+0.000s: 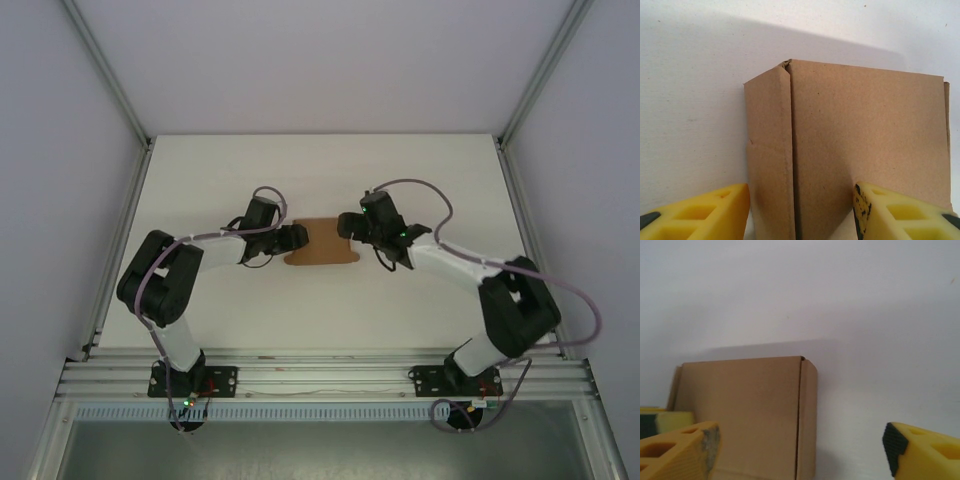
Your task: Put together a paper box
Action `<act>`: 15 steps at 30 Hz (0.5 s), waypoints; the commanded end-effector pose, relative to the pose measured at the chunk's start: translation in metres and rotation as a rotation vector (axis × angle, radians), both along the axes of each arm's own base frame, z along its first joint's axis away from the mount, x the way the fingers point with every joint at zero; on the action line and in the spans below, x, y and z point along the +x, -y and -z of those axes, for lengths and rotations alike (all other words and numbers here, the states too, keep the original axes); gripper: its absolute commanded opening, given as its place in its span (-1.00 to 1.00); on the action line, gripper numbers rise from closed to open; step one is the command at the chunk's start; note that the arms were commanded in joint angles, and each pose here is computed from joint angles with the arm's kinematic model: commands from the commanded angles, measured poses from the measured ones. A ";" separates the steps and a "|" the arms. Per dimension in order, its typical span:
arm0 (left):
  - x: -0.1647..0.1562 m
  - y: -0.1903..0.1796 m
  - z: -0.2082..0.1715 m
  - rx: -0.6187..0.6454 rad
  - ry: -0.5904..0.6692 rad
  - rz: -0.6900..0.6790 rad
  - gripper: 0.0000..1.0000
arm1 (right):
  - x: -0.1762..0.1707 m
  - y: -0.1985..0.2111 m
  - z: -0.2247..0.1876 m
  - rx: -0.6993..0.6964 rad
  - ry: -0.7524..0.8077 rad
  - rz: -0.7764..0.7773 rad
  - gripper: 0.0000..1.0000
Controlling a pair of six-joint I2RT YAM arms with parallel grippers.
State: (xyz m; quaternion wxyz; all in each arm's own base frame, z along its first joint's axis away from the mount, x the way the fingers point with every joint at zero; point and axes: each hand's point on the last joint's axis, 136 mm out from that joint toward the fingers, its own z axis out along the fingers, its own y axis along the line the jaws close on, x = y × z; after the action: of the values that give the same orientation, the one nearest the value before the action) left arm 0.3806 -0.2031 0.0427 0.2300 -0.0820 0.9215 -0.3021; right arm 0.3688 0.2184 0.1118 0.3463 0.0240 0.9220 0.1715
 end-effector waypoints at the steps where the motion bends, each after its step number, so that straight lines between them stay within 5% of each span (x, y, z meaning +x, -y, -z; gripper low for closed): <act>1: -0.008 -0.004 0.018 0.020 -0.035 0.022 0.13 | -0.003 -0.008 0.028 0.075 -0.142 -0.013 0.57; 12: 0.000 -0.002 0.011 -0.061 0.013 0.042 -0.02 | 0.001 -0.017 0.025 0.270 -0.173 -0.049 0.60; 15: 0.000 -0.001 0.012 -0.115 0.015 0.055 -0.20 | -0.002 -0.016 0.024 0.320 -0.199 -0.063 0.65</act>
State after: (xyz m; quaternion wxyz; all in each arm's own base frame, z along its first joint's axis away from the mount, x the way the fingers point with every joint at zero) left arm 0.3845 -0.2031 0.0429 0.2356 -0.0690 0.9074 -0.3411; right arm 0.3697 0.2289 0.0717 0.2453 0.0633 0.9277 0.2742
